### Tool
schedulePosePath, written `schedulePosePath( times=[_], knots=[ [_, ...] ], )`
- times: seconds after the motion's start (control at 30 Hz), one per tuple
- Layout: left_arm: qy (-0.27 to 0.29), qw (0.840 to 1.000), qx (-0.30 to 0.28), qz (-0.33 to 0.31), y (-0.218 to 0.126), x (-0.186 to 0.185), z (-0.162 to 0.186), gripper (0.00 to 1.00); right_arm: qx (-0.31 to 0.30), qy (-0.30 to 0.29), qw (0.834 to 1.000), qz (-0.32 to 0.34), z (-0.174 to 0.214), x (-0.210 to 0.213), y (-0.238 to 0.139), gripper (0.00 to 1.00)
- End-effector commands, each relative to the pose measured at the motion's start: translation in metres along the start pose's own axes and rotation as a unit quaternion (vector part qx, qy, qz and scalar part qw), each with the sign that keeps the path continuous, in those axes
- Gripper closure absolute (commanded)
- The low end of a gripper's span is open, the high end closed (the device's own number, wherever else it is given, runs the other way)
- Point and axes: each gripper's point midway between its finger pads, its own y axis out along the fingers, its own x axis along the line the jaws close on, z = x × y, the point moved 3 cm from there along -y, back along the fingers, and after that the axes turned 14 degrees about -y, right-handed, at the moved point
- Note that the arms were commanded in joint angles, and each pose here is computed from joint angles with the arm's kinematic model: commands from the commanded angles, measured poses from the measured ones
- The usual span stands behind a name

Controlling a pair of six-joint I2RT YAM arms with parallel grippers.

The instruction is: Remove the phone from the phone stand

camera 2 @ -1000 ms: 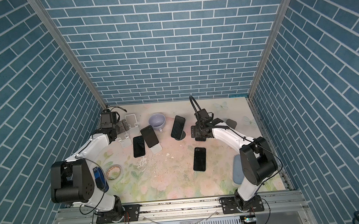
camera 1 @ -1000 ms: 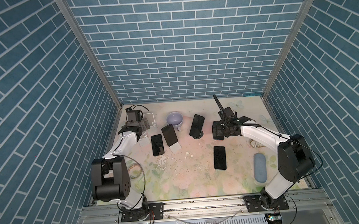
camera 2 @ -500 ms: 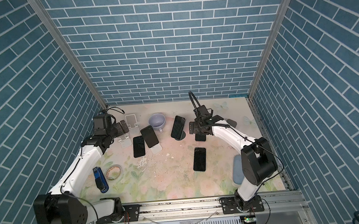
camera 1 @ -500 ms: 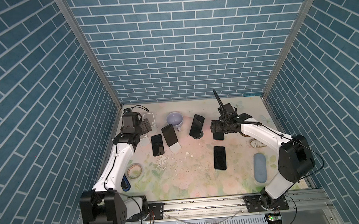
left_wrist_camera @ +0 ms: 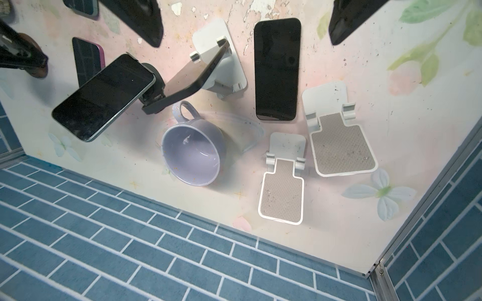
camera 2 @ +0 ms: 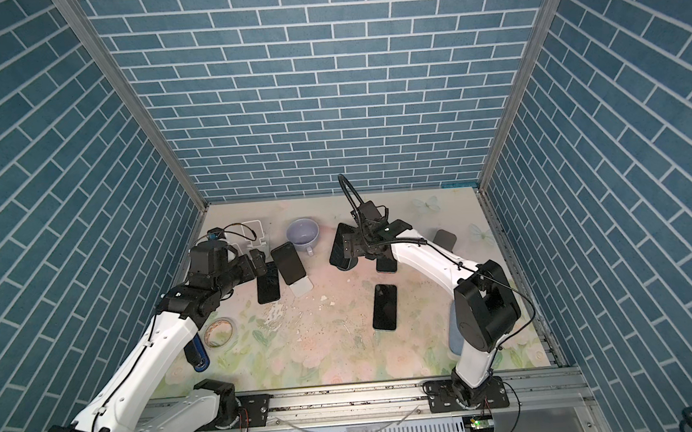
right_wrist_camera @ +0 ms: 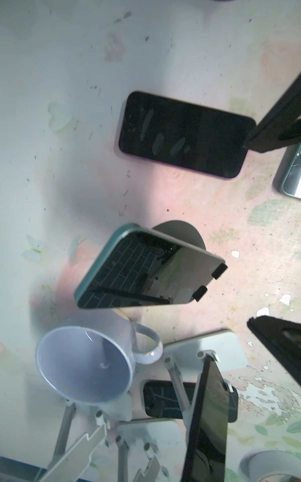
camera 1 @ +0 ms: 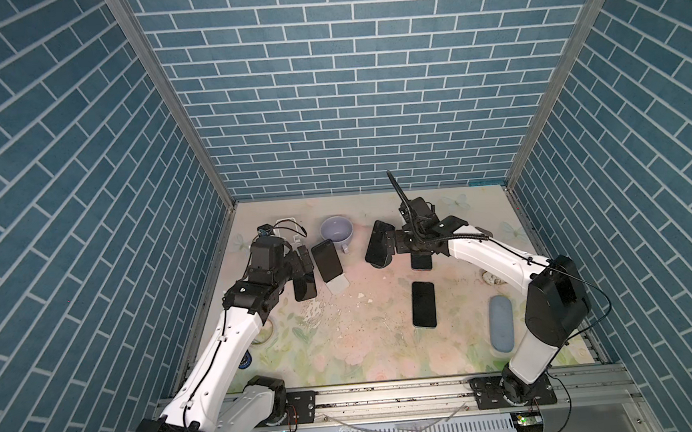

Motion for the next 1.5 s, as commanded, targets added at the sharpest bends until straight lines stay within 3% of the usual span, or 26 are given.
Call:
schedulePosePath(
  times=[0.0, 0.17, 0.57, 1.47],
  knots=[
    [-0.023, 1.000, 0.016, -0.012, -0.002, 0.010, 0.013, 0.00, -0.045, -0.043, 0.997, -0.050, -0.020, 0.032, 0.000, 0.01],
    [-0.032, 0.999, 0.037, -0.013, -0.002, 0.016, 0.026, 0.00, -0.074, -0.088, 0.989, -0.095, -0.025, 0.069, 0.008, 0.01],
    [-0.035, 0.997, 0.021, -0.058, -0.010, 0.038, 0.032, 0.00, -0.114, -0.186, 0.965, -0.145, -0.031, 0.142, 0.022, 0.01],
    [-0.033, 0.997, 0.007, -0.075, -0.010, 0.046, 0.032, 0.00, -0.178, -0.240, 0.938, -0.178, -0.046, 0.194, 0.043, 0.01]
  ],
)
